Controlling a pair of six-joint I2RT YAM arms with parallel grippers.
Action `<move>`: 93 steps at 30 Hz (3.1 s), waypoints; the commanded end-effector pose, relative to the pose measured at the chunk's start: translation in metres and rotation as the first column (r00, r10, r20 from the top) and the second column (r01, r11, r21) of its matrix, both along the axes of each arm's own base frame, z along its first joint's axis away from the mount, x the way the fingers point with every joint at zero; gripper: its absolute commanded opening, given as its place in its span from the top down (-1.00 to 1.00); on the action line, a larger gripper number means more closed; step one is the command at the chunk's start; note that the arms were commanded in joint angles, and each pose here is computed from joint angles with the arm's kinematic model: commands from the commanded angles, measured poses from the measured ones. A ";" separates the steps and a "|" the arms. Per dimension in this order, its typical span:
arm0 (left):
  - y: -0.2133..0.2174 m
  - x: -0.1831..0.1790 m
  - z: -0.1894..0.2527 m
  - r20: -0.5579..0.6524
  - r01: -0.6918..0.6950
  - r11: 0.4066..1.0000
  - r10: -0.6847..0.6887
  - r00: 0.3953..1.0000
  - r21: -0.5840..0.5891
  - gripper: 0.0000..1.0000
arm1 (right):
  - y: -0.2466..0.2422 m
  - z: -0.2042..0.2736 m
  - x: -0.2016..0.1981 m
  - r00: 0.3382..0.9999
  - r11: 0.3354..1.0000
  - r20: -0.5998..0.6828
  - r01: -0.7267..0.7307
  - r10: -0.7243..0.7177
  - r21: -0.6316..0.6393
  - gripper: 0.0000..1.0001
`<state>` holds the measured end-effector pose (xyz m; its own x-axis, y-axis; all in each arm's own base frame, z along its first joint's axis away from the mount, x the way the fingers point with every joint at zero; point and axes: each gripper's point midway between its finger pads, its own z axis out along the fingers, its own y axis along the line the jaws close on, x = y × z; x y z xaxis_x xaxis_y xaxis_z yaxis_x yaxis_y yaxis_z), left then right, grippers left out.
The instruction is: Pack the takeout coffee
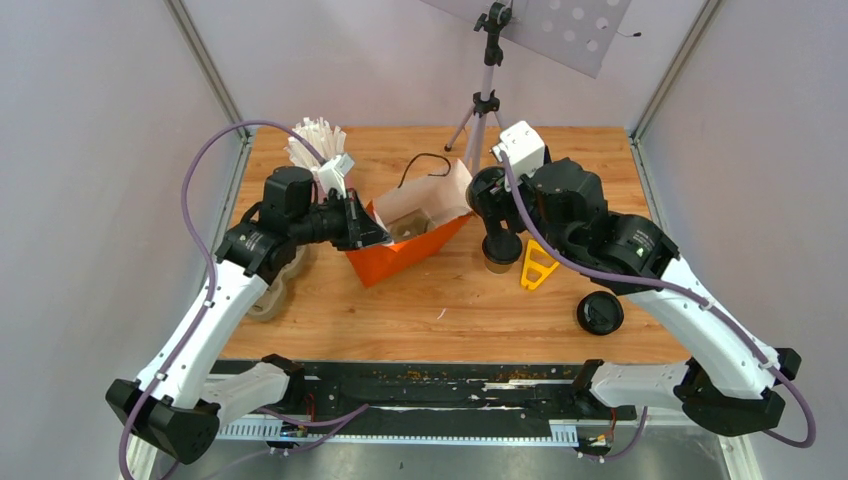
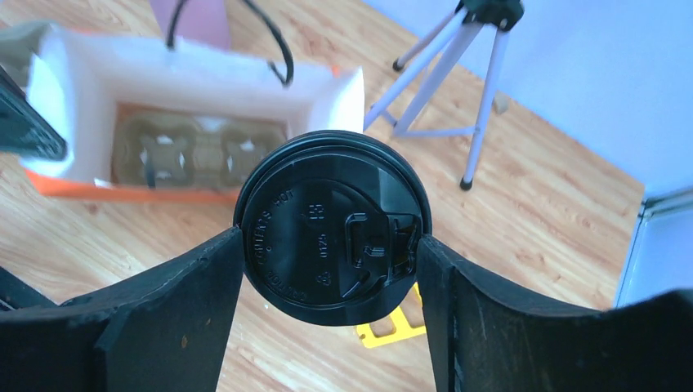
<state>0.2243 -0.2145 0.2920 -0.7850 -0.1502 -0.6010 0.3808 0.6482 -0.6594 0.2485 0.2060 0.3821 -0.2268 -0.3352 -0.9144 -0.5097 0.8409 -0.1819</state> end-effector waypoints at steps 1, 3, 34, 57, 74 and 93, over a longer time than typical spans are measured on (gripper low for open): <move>-0.016 -0.018 0.017 0.080 0.166 0.982 -0.160 0.984 -0.088 1.00 | 0.002 0.043 0.010 0.993 0.999 0.118 -0.001 -0.004 0.040 -0.47; -0.011 -0.019 0.005 0.061 0.155 0.987 -0.153 0.986 -0.045 1.00 | 0.006 0.044 0.010 0.993 0.999 0.119 -0.014 0.008 0.047 -0.47; 0.055 0.031 0.005 0.089 -0.240 0.944 0.226 0.970 0.225 0.46 | 0.103 -0.063 -0.002 0.875 0.867 -0.010 -0.481 0.484 -0.130 -0.48; 0.063 0.025 0.006 -0.013 -0.382 0.919 0.385 0.923 0.100 -0.06 | 0.176 -0.082 0.007 0.773 0.767 -0.002 -0.629 0.634 -0.124 -0.46; 0.098 0.035 -0.026 0.058 -0.443 0.845 0.447 0.892 0.299 0.08 | 0.200 -0.088 0.022 0.787 0.777 -0.016 -0.612 0.616 -0.148 -0.46; 0.127 0.035 0.014 0.186 -0.528 0.770 0.495 0.849 0.357 0.01 | 0.176 -0.096 0.005 0.759 0.741 -0.018 -0.640 0.651 -0.203 -0.47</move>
<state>0.2639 -0.1059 0.3154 -0.6073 -0.3220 -0.7263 -0.0126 0.9180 -0.3964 0.2546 0.3833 0.2688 0.1067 -0.5772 -0.8096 -0.9165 0.2586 -0.3051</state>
